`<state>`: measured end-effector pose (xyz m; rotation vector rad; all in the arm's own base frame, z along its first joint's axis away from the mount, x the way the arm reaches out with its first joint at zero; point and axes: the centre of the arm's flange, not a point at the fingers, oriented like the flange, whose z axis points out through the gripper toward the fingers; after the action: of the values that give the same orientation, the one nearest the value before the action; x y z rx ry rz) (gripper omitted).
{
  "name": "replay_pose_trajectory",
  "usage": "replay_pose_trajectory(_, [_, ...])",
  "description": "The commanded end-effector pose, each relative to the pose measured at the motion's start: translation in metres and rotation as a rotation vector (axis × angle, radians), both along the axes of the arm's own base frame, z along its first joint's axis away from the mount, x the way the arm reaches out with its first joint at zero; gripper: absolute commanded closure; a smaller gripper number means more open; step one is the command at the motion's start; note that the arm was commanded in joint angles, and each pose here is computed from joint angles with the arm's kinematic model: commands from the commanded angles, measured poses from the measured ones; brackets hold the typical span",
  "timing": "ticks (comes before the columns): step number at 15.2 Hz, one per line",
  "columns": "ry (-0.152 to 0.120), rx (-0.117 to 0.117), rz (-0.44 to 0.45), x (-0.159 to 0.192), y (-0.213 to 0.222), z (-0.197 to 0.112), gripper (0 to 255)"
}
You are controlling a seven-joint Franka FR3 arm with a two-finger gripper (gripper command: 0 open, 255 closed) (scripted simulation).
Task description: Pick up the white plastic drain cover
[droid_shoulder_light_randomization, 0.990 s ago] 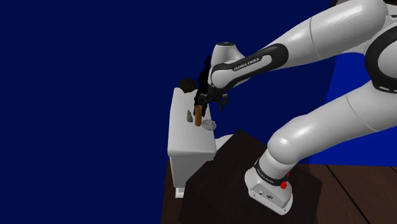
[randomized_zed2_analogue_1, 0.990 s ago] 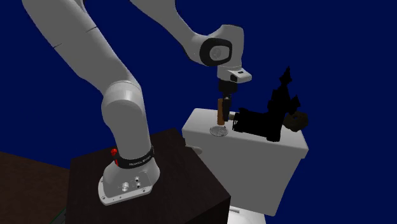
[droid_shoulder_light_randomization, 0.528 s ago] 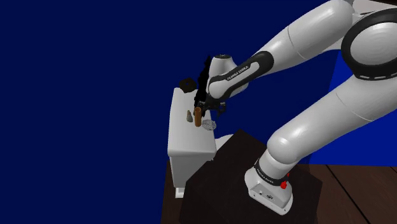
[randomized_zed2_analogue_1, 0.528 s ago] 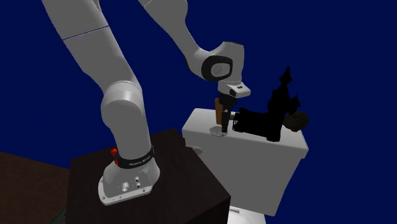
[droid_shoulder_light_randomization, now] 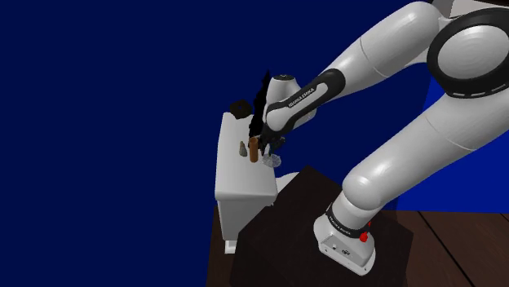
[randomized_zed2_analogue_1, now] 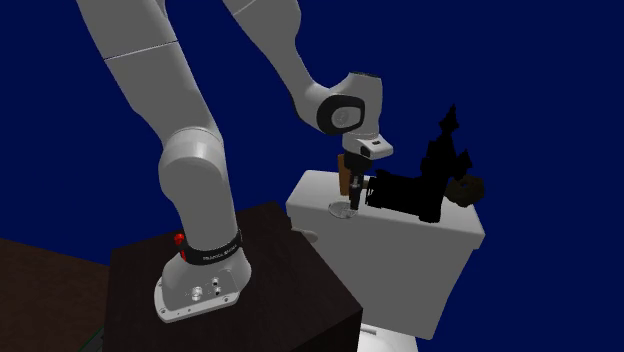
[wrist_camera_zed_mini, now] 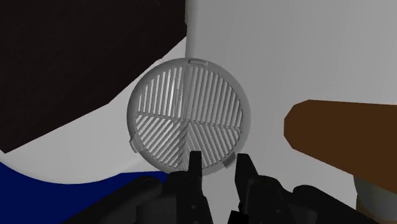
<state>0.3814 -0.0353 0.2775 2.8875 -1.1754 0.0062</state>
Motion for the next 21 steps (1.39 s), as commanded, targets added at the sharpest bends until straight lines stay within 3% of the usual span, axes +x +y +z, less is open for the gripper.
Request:
replay_pose_trajectory(1, [0.014, 0.002, -0.004, -0.003, -0.001, -0.004, 255])
replay_pose_trajectory(6, [0.014, 0.002, -0.004, -0.004, -0.002, -0.005, 255])
replay_pose_trajectory(21, [0.014, 0.001, -0.004, -0.004, -0.002, 0.075, 255])
